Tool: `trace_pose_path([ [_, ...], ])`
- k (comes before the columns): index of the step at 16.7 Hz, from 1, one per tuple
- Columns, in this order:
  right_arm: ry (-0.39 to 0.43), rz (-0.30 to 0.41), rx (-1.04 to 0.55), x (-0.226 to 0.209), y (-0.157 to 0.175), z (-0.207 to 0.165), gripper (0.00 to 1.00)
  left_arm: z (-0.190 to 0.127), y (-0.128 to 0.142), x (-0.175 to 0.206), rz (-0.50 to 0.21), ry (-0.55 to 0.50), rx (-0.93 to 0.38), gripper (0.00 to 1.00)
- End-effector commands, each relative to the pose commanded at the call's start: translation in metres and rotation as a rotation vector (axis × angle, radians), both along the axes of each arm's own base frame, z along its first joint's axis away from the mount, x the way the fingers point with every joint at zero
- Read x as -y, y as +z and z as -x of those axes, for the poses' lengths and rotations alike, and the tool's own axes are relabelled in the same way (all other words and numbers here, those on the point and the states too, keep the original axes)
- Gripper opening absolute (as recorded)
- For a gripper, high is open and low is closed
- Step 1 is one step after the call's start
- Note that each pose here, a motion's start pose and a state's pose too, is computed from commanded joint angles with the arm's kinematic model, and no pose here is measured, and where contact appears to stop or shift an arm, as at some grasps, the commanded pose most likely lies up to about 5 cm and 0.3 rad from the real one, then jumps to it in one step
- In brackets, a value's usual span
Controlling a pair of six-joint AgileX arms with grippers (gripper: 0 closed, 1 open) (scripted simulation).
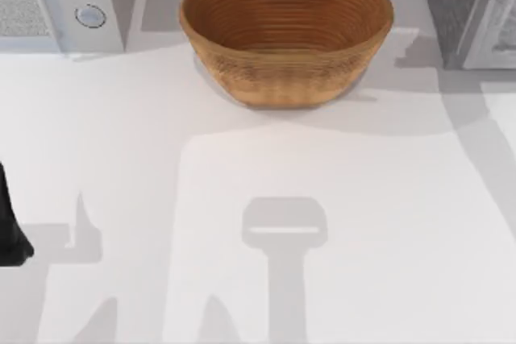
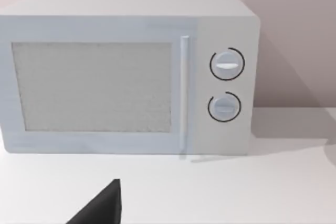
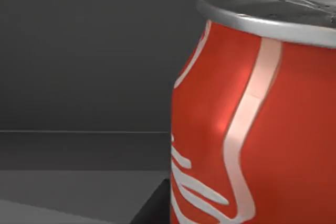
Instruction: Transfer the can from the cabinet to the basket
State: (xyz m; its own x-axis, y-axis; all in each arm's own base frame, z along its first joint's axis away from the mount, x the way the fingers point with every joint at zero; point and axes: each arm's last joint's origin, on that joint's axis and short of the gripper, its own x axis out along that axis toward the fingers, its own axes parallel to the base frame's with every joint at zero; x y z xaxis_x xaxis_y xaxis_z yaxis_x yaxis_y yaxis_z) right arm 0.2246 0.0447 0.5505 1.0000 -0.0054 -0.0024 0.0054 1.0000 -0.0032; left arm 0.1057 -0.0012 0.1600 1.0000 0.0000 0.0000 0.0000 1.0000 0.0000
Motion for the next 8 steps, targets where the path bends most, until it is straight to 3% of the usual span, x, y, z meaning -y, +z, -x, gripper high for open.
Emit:
trace_pose_path([
  [4,-0.001,-0.001,0.009,0.006,0.015,0.069,0.00,0.000,0.000,0.000,0.000,0.000,0.000,1.00],
  [8,-0.001,-0.002,0.012,0.007,0.016,0.077,0.00,0.000,0.000,0.000,0.000,0.000,0.000,1.00],
])
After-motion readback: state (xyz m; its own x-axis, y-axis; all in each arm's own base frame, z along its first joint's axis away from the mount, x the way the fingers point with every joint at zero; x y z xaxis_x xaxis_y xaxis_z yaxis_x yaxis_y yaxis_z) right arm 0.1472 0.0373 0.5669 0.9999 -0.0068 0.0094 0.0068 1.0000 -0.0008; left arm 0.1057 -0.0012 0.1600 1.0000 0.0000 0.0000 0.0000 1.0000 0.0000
